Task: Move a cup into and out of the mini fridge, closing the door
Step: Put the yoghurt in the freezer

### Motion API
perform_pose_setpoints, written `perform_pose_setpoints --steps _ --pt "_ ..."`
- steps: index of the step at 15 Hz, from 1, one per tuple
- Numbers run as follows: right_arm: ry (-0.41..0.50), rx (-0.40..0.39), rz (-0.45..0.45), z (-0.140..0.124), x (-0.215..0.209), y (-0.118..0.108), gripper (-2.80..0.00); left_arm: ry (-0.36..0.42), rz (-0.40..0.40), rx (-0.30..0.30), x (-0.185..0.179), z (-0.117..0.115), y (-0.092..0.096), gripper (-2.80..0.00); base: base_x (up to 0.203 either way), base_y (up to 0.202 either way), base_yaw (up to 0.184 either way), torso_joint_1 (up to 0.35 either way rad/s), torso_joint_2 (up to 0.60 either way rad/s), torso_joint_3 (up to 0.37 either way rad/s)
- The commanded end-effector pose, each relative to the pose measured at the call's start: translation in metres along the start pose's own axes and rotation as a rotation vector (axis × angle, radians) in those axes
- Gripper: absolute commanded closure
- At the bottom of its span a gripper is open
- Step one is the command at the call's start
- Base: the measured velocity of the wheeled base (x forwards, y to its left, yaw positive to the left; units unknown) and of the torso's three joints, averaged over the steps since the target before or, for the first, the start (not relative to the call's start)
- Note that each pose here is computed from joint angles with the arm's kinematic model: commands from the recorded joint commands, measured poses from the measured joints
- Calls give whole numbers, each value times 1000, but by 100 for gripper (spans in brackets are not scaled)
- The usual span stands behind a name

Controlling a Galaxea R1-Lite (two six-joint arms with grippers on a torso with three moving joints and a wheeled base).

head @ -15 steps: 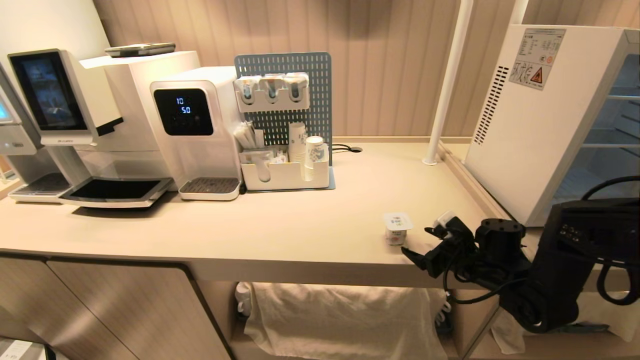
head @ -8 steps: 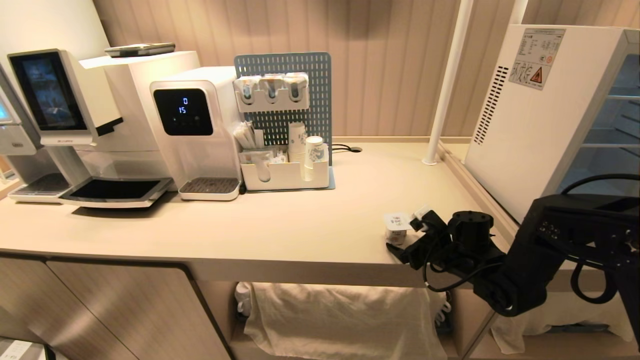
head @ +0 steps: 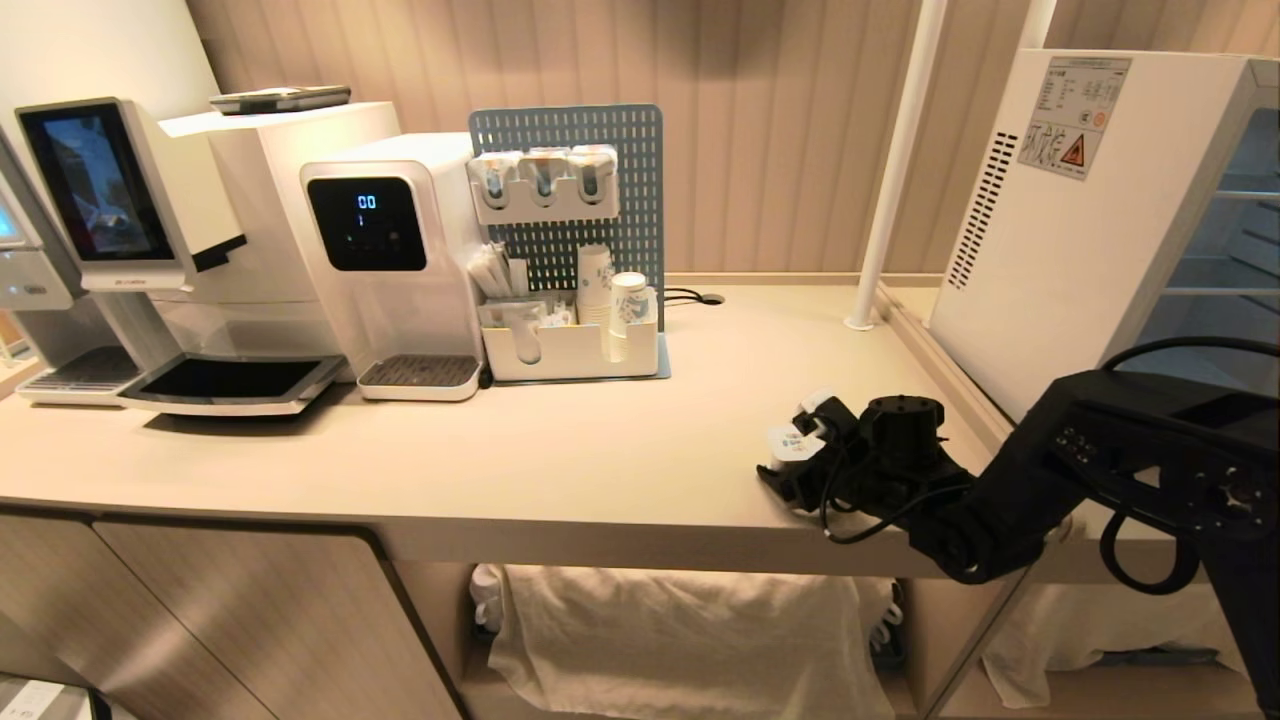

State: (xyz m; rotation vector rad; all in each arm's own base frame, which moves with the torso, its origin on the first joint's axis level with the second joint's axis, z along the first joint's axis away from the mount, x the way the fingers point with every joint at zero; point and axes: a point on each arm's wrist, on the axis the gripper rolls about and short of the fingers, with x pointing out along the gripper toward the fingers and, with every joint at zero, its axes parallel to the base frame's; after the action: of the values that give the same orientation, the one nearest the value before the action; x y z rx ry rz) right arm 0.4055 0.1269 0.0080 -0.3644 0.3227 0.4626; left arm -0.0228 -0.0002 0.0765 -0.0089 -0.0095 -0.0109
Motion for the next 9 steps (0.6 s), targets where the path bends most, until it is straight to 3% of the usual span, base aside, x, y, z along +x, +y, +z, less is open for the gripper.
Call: perform_pose_setpoints --steps 1,5,9 --pt "-1 -1 -5 5 3 -2 0 -1 0 0 0 0 0 0 0 0 0 0 0 0" --pt "-41 69 -5 29 -26 -4 0 -1 0 0 0 0 0 0 0 0 0 0 0 0" --pt "-96 84 -10 60 -97 -5 0 -1 0 0 0 0 0 0 0 0 0 0 0 0"
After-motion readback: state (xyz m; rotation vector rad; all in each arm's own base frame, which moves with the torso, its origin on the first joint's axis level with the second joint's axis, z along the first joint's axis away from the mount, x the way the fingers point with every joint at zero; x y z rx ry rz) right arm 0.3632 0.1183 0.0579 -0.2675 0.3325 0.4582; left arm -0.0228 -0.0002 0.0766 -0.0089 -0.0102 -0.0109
